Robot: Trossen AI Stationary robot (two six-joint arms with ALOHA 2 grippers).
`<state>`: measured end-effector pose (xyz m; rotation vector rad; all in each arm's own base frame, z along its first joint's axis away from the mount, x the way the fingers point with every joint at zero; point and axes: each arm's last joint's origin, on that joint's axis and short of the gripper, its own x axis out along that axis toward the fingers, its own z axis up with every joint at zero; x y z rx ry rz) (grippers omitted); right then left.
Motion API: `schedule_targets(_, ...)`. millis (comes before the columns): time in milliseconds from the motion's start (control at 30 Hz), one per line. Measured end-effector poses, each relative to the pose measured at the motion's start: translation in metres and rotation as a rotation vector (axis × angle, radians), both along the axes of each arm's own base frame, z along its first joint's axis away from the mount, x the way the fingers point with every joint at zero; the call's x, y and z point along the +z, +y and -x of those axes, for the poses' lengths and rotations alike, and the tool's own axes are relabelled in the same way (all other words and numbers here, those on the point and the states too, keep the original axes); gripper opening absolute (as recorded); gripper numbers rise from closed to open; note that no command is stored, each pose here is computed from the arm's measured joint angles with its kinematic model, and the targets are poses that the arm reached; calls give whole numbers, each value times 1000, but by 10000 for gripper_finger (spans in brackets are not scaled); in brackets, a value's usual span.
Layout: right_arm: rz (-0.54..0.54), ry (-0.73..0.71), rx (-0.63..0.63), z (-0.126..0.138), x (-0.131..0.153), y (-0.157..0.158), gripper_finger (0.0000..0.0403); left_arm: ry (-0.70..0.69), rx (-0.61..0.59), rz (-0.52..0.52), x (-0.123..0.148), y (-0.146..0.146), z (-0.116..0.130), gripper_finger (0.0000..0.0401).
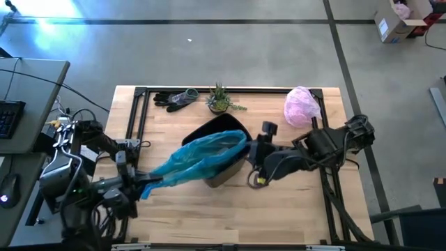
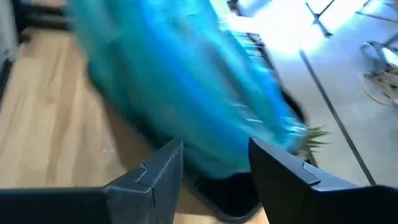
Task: Place trash/remove bag and relplace
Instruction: Remove the blue trash bag from the trash bin
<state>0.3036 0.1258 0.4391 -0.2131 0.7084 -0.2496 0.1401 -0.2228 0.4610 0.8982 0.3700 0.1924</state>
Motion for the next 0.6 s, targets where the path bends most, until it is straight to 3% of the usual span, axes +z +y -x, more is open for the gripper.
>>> schedule_targets(133, -50, -69, -72, 3, 11, -15, 169, -13, -18, 38, -2, -6, 6, 0)
schedule_targets(300, -234, -120, -178, 4, 20, -43, 169, -3, -28, 31, -5, -12, 6, 0)
schedule_targets(600, -465, -31, -172, -12, 10, -73, 169, 20, -22, 2, -20, -18, 0, 0)
